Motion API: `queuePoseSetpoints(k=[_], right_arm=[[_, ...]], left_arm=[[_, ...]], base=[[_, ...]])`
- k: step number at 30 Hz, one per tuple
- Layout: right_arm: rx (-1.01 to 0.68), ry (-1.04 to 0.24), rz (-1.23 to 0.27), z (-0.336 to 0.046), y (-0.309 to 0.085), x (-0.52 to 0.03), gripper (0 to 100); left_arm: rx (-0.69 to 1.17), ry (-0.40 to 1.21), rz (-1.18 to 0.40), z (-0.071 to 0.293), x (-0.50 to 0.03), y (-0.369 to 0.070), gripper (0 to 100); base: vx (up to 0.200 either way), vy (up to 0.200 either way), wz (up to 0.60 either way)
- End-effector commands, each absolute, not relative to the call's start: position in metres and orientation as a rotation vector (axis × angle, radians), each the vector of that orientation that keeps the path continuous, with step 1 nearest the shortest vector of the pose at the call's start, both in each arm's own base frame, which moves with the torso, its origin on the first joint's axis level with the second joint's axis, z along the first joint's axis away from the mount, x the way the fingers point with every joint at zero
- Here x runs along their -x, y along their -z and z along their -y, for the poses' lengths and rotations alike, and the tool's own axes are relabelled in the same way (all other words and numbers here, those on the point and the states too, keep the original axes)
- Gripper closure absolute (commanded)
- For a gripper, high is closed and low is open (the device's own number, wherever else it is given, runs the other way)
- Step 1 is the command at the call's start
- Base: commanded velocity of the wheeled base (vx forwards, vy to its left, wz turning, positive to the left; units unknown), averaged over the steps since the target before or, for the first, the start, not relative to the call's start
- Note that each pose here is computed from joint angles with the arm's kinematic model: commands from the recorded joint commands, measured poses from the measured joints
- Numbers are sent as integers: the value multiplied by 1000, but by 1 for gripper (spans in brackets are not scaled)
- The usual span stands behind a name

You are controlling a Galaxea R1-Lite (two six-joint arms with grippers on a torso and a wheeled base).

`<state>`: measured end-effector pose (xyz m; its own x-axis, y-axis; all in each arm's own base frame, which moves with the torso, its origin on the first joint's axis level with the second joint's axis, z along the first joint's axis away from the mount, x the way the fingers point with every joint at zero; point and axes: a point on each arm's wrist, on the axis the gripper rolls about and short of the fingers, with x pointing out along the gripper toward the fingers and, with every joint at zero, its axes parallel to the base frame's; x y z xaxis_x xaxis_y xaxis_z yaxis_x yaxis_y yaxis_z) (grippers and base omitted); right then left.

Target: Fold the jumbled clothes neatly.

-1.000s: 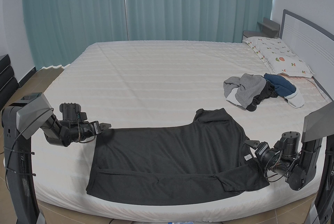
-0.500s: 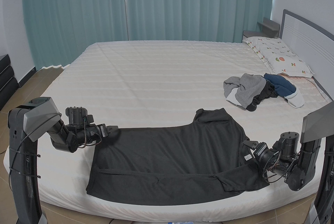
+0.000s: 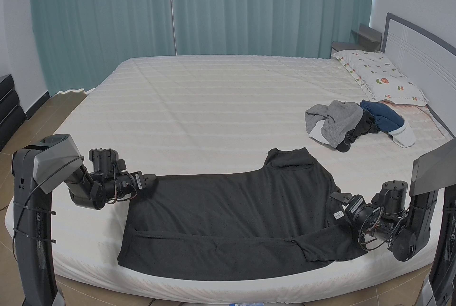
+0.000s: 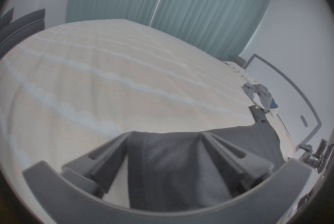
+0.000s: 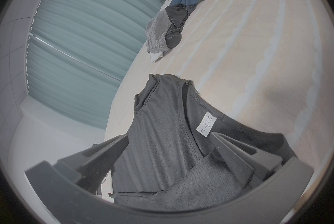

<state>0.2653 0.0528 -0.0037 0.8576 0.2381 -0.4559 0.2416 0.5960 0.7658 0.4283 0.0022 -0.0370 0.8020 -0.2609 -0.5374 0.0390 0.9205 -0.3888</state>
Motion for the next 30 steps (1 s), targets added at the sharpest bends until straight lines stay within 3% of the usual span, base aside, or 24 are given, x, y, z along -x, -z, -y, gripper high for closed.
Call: queuePoseSetpoints(k=[1,6,8,15,24,27,30], right_arm=[[-934,-16,-559,-57,4,-267,0],[-800,-58,-523,-59,0,-283,0],[-673,-79,-476,-56,-6,-310,0],[-601,-79,-496,-64,-19,-375,0],[-516,-96,-558,-67,-2,-411,0],[-388,-148,-575,-42,19,-424,0],[-369,-198,-562,-36,20,-434,0]], left_arm=[[391,125,-624,-3,-425,37,100],[396,111,-623,-4,-425,36,100],[416,106,-621,-3,-424,33,100],[485,89,-606,-2,-424,23,100],[487,85,-616,-2,-421,24,100],[486,83,-626,-2,-417,25,100],[486,84,-625,-2,-417,24,100]], base=[[0,0,0],[0,0,0],[0,0,0],[0,0,0],[0,0,0],[0,0,0],[0,0,0]])
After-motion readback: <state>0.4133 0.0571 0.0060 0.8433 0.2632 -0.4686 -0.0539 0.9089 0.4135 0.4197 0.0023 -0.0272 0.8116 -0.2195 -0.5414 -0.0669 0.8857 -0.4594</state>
